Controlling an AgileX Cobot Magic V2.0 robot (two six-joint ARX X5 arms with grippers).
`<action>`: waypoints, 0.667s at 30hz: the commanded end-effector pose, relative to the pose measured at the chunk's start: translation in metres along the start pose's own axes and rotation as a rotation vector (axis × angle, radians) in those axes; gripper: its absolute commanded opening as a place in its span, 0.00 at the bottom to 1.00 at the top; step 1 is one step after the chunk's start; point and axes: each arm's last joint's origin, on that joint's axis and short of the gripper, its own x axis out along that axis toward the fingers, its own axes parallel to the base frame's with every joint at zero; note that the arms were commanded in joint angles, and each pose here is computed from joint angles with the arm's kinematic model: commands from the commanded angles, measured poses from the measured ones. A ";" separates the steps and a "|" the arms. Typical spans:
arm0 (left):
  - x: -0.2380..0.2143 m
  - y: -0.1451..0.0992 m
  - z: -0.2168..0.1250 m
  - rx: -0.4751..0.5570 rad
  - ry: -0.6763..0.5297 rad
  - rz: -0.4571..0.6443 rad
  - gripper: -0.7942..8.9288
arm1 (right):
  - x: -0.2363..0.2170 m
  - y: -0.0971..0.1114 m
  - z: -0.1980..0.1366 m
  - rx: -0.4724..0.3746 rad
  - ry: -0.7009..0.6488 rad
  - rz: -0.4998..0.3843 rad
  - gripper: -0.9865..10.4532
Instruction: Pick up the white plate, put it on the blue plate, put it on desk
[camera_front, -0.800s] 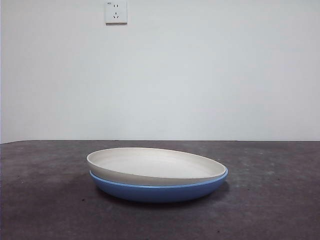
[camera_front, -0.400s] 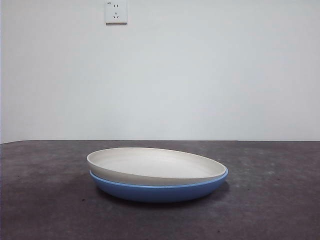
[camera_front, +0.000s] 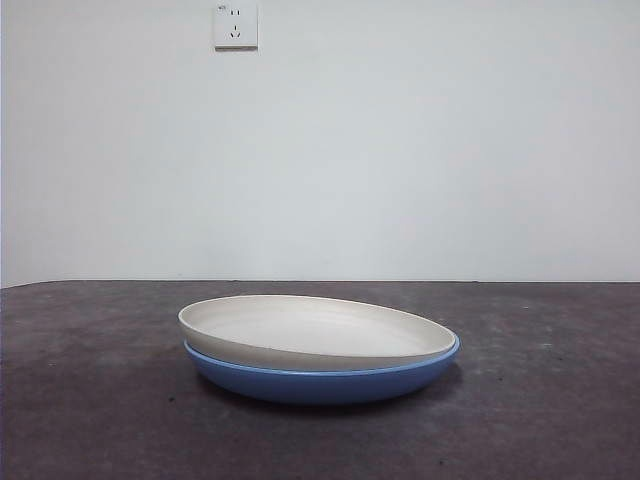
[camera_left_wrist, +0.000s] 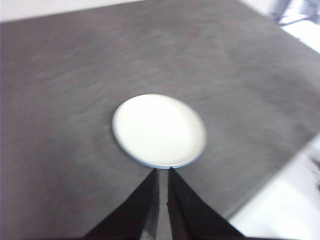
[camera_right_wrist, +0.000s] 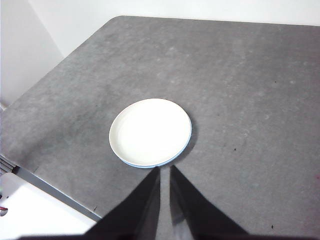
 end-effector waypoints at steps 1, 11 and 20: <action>0.001 0.004 -0.009 -0.020 -0.028 0.067 0.11 | -0.003 0.000 -0.005 0.006 0.055 -0.003 0.11; 0.077 0.051 -0.081 -0.013 -0.436 0.348 0.11 | -0.003 0.000 -0.005 0.007 0.055 -0.004 0.11; 0.135 0.084 -0.155 -0.089 -0.456 0.497 0.11 | -0.003 0.000 -0.005 0.007 0.055 -0.004 0.11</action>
